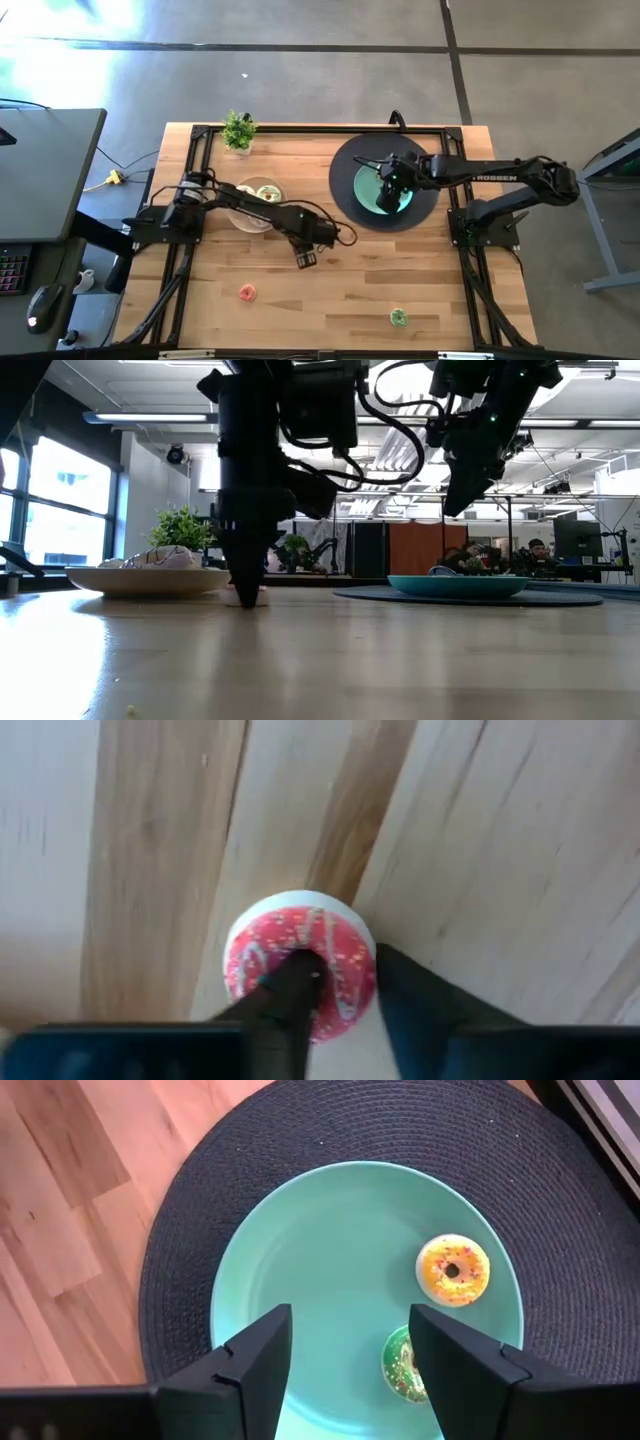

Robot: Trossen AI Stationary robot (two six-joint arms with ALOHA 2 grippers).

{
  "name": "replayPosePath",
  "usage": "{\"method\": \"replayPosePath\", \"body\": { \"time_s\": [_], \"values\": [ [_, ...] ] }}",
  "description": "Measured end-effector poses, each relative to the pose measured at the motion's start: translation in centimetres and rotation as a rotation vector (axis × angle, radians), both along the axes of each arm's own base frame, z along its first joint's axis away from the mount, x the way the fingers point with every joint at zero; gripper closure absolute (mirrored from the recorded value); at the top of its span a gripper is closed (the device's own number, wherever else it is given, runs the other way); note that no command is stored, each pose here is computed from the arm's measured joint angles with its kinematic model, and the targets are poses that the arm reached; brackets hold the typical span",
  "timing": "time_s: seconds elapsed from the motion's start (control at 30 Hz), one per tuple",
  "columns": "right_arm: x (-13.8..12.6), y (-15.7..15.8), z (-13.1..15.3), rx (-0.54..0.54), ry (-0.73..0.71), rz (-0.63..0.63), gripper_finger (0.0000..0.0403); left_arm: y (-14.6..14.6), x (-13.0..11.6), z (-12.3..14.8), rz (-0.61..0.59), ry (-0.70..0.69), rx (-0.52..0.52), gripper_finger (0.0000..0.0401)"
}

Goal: Pick & Place donuts
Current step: Put the top small pink donut on the blue plate

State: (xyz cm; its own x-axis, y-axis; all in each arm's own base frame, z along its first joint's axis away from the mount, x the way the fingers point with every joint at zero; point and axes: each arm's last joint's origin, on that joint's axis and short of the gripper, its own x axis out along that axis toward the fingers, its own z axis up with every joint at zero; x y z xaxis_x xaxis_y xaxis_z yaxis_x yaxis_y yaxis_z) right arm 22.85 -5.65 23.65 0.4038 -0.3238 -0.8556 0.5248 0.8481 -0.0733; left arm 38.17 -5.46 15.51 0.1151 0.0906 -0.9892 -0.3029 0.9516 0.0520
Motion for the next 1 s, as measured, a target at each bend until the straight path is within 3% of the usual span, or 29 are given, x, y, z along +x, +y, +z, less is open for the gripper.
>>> {"method": "replayPosePath", "body": {
  "time_s": [0.13,0.33,0.43,0.57,0.7,1.0],
  "values": [
    [-0.4,0.2,0.0,-0.015,0.043,0.031,0.0208,1.5,1.9,1.6,0.028,-0.149,-0.018,0.0388],
    [-2.5,0.6,0.5,0.030,0.102,-0.091,0.0210,4.1,5.3,7.4,-0.066,-0.405,0.032,0.0380],
    [-3.9,1.2,1.0,0.071,0.141,-0.133,0.0211,5.8,7.6,8.6,-0.116,-0.565,0.037,0.0395],
    [-5.3,1.8,1.9,0.043,0.106,-0.214,0.0211,8.2,9.8,7.7,-0.165,-0.686,0.022,0.0389],
    [-6.2,2.1,3.0,0.027,0.024,-0.249,0.0211,10.2,10.8,6.4,-0.120,-0.713,0.021,0.0383],
    [-6.8,2.1,3.9,0.008,-0.064,-0.263,0.0210,14.0,11.2,2.6,-0.011,-0.654,0.011,0.0361]
  ]
}}
